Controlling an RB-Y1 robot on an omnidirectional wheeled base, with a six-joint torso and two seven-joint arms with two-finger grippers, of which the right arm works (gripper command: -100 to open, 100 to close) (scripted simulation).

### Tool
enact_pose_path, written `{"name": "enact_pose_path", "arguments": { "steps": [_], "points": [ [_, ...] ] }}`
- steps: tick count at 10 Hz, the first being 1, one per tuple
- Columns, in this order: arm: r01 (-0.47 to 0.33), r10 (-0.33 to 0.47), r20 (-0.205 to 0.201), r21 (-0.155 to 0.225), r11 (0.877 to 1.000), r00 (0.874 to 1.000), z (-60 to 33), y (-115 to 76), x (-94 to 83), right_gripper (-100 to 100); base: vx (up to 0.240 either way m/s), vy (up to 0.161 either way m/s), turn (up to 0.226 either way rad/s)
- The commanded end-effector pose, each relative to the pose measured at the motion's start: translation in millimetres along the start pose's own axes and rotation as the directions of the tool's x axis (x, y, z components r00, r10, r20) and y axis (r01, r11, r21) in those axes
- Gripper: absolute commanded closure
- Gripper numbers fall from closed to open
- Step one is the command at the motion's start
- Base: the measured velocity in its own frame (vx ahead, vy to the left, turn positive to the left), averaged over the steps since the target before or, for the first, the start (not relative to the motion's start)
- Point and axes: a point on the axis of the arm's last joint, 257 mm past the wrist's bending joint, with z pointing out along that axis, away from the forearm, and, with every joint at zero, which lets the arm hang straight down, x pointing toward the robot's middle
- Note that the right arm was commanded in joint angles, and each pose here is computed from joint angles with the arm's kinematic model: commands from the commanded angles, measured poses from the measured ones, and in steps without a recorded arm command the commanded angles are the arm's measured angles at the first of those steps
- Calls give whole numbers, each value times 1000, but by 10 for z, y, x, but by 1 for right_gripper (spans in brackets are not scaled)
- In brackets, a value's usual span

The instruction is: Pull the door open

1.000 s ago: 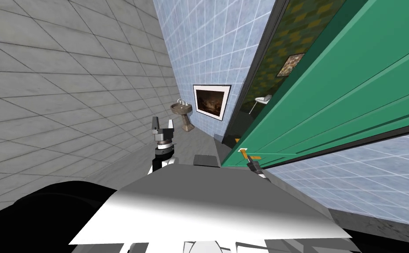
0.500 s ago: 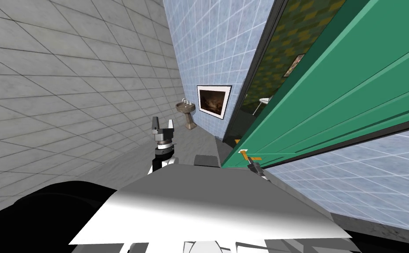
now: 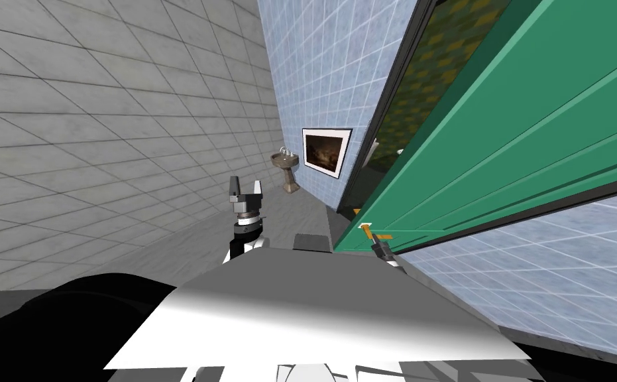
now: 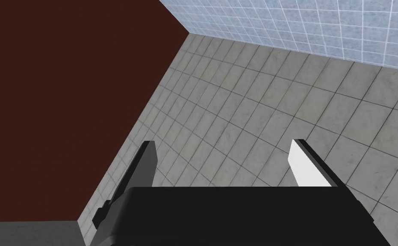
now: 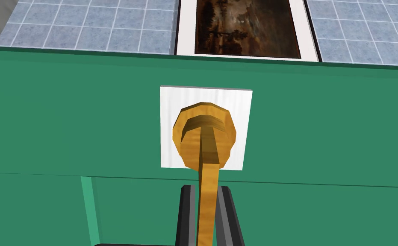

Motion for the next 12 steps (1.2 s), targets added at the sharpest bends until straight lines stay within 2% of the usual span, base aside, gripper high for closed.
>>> {"name": "enact_pose_path", "arguments": {
  "steps": [1,2,5,7,8,9,10,11,12],
  "points": [
    [2,-2,14,-2,1000,1000,99,0,-4,100,-141,-56,148],
    [2,-2,15,1,1000,1000,92,-8,-8,100,-127,-55,97],
    [5,-5,37,-5,1000,999,301,-2,2,100,-151,-50,139],
    [5,-5,41,-5,1000,999,336,-2,4,100,-146,-69,83],
    [6,-5,52,-6,1000,999,445,-1,11,100,-151,-33,161],
    [6,-5,52,-6,1000,999,445,-1,11,100,-131,-47,101],
    [6,-6,63,-6,1000,998,554,2,21,100,-151,-101,159],
    [7,-5,50,-35,999,999,611,96,65,100,-149,-71,104],
    [7,-5,47,-42,999,999,652,122,70,100,-71,-18,3]
  ]
}}
